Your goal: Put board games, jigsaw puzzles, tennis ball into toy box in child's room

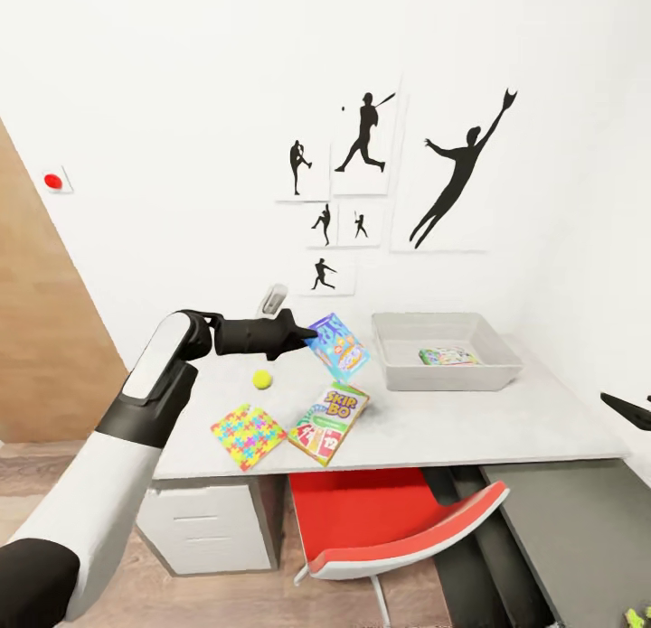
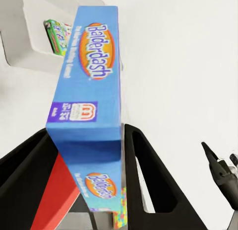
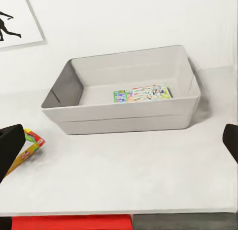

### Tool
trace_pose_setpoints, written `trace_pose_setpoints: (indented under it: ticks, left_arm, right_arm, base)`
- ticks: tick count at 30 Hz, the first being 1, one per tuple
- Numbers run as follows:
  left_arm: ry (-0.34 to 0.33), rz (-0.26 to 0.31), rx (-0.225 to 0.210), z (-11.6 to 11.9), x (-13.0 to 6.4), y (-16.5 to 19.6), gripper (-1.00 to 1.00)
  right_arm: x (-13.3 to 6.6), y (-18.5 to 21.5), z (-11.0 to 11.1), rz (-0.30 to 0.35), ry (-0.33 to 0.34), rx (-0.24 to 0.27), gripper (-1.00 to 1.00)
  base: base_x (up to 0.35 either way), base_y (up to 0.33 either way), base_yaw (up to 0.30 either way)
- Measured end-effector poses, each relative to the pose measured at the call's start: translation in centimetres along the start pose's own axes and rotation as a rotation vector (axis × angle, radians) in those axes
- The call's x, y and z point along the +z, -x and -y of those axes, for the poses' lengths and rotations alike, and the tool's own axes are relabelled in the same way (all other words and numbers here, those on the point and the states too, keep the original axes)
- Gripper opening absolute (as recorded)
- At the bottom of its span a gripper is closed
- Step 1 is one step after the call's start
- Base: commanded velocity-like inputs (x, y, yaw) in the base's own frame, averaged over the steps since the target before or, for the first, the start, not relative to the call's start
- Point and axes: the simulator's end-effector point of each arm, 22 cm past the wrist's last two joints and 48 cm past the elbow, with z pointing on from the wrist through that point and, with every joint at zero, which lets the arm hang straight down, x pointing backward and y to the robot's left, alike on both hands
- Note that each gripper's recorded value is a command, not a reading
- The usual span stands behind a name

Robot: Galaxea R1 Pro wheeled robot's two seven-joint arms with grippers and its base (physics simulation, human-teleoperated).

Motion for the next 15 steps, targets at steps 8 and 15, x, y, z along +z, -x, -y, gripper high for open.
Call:
trace_pose_setpoints:
  ticks: [8,15]
  left_arm:
    - [0.060,-0.001,-0.030,-2.3,-2.1,4.1,-1.00]
    - [0.065,0.005,-0.033,-2.5,-2.3,4.4,-1.00]
  right_arm:
    - [0.0,-0.1,-0.1,-0.002,0.002,0.000,1.00]
    - [0.0,-0.1,-0.1,-0.003,0.001,0.000,1.00]
  base:
    - [0.000,0.000,-0.298]
    - [0.000,0.000,-0.298]
